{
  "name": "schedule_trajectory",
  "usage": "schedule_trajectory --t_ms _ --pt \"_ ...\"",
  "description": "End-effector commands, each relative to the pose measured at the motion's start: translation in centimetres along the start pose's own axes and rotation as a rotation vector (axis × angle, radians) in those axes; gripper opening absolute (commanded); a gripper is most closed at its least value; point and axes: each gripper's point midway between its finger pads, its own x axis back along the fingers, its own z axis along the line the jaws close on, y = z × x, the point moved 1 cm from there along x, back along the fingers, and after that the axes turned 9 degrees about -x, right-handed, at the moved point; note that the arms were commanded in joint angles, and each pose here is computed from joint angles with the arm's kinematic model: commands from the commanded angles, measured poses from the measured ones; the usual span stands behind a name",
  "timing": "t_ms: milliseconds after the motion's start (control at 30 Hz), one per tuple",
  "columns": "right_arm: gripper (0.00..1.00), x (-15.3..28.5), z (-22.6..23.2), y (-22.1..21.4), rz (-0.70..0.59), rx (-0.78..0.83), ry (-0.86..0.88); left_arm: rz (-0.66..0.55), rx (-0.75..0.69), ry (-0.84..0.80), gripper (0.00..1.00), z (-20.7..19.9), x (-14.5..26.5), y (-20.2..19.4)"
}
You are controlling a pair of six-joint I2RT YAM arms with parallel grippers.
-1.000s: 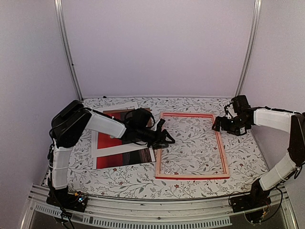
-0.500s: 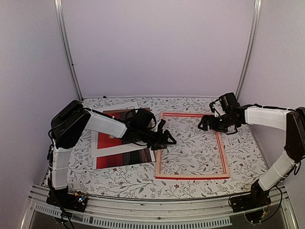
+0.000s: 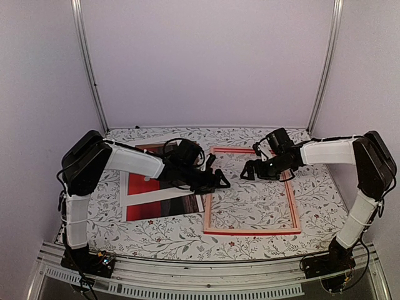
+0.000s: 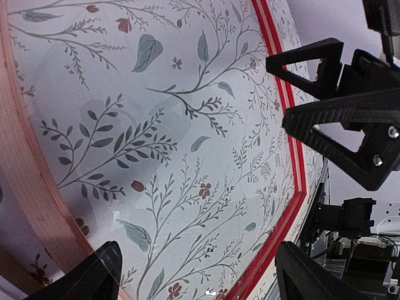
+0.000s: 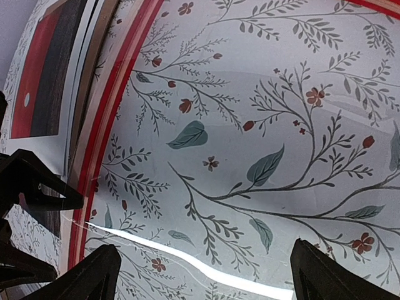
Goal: Put the photo into the frame
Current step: Place the glass panel in the frame body.
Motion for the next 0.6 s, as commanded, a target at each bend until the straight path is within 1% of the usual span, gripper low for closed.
schedule_trajectory --t_ms 0,67,267,567 --pt "0.99 -1.3 1.0 0.0 0.016 -0.005 0.053 -0.030 -0.043 0.021 0.88 -1.0 1.0 1.0" --pt "0.99 -1.9 0.6 -0.6 0.035 -0.012 0.046 -0.011 -0.033 0.042 0.89 -0.6 1.1 0.5" --pt "0.99 -2.8 -0.4 -1.8 0.068 -0.023 0.020 -0.027 -0.054 0.091 0.90 -0.4 2.0 0.7" --pt "0.99 -2.9 -0.9 -2.2 0.076 -0.024 0.002 -0.046 -0.079 0.161 0.90 0.3 3.2 0.8"
